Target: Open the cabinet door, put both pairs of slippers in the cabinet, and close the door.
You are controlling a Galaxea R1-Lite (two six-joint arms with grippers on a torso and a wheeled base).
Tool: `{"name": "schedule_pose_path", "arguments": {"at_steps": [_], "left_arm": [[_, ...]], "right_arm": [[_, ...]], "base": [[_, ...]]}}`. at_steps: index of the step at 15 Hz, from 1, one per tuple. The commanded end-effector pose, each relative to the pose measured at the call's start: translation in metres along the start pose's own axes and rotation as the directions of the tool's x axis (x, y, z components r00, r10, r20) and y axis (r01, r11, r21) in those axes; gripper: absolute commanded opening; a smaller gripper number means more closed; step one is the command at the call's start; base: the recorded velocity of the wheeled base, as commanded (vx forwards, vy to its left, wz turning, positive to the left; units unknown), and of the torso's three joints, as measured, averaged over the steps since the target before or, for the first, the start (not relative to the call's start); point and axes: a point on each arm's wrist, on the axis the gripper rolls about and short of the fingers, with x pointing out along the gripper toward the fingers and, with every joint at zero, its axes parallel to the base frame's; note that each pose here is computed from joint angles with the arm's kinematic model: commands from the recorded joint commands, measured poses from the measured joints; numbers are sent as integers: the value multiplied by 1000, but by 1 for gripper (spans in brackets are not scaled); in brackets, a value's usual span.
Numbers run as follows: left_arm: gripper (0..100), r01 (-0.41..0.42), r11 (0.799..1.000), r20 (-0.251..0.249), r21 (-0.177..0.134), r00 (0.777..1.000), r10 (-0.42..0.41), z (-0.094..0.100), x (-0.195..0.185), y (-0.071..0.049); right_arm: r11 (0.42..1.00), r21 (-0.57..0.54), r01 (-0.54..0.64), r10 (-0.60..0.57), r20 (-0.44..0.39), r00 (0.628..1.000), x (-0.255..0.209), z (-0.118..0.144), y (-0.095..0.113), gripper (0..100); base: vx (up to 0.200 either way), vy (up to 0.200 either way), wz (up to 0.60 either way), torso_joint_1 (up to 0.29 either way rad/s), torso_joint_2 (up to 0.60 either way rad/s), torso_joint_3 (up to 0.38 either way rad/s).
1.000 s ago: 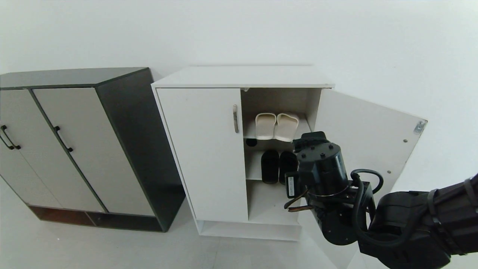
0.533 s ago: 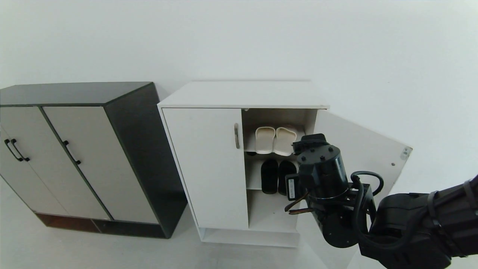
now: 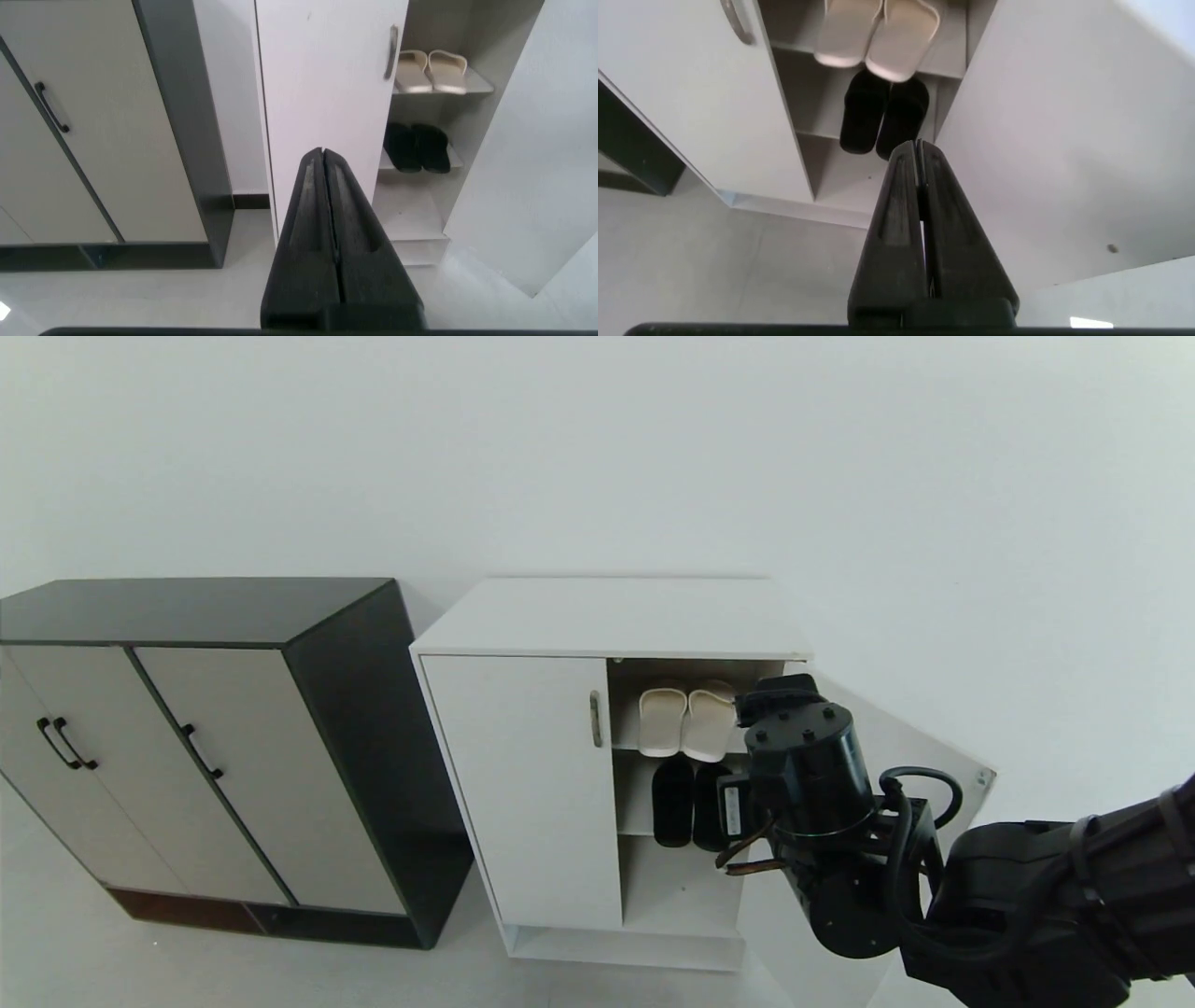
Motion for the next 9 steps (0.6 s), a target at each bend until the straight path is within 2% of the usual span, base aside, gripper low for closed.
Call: {"name": "schedule_pose_path", "arguments": {"at_steps": [1,9], "left_arm": [[0,-1,1000,-1,0,1000,1,0,0,0],[0,-1,1000,-1,-2,1000,1,0,0,0]], "right_arm": [[1000,-1,0,0,0,1000,0,0,0,0],[1000,-14,6,-6,-2,1000,1,-2,-3,0]], "base": [[0,0,0,227,-549,-325],[0,0,0,253,-575,-318]]}}
